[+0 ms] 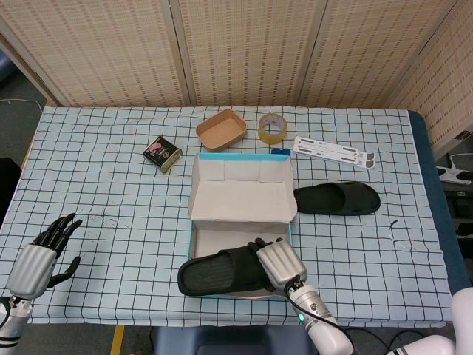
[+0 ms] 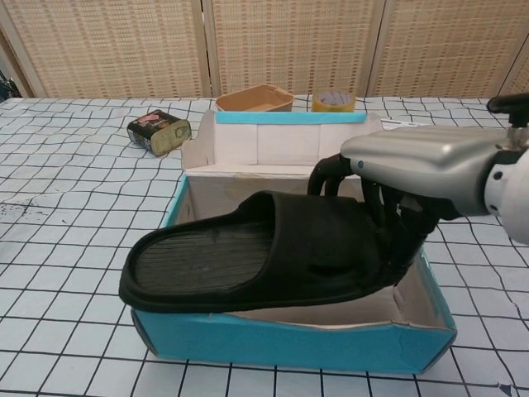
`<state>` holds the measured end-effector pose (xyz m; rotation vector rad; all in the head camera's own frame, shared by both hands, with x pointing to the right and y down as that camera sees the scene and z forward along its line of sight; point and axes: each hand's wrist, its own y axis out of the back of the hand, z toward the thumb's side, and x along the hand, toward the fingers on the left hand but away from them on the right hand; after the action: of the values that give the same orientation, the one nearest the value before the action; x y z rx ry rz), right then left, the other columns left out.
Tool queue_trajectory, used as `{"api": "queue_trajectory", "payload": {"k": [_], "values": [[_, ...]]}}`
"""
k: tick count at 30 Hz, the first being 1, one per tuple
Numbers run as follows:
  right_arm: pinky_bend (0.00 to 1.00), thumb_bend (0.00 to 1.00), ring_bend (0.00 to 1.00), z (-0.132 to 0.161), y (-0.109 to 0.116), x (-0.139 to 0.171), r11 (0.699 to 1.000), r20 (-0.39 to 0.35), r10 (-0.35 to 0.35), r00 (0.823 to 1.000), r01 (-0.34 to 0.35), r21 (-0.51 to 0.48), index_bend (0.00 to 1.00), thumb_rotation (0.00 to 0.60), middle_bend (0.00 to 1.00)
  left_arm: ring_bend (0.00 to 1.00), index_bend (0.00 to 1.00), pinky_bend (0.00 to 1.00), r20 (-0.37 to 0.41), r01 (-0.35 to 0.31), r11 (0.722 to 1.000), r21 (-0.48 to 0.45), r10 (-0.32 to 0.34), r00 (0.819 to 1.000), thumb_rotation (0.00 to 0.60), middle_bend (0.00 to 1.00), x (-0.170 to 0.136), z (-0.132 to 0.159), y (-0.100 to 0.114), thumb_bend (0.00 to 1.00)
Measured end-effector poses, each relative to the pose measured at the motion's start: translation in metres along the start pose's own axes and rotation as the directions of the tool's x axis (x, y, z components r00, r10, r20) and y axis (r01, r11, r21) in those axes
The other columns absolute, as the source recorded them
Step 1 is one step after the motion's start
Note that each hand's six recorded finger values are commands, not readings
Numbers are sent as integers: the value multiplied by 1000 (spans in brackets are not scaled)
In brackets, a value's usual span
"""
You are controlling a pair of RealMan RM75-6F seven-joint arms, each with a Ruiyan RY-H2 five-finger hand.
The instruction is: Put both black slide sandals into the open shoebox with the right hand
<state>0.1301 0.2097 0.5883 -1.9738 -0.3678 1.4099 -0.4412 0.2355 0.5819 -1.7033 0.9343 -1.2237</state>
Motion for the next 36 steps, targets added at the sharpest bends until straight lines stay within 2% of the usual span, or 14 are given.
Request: {"api": "queue_trajectory", "payload": {"k": [17, 26, 33, 36], "values": [[429, 93, 483, -29, -27, -9, 998, 36, 69, 997, -69, -11, 665, 600, 597, 77, 89, 304, -5, 2, 1000, -8, -2, 1000, 600, 30, 1, -2, 1, 397], [429, 93, 483, -45, -36, -11, 995, 90, 95, 991, -97, 25, 665, 600, 597, 77, 90, 305, -10, 5, 1000, -6, -5, 1000, 600, 30, 1, -2, 0, 398], [429, 93, 483, -57, -46, -17, 992, 121, 127, 984, -128, 3, 664, 600, 598, 78, 93, 304, -10, 6, 1000, -4, -6, 1000, 600, 30, 2, -2, 0, 397], [428, 93, 431, -58, -50, -19, 990, 118, 143, 983, -141, -20, 578, 600, 584, 78, 93, 305, -10, 6, 1000, -3, -6, 1000, 600, 30, 2, -2, 0, 397]]}}
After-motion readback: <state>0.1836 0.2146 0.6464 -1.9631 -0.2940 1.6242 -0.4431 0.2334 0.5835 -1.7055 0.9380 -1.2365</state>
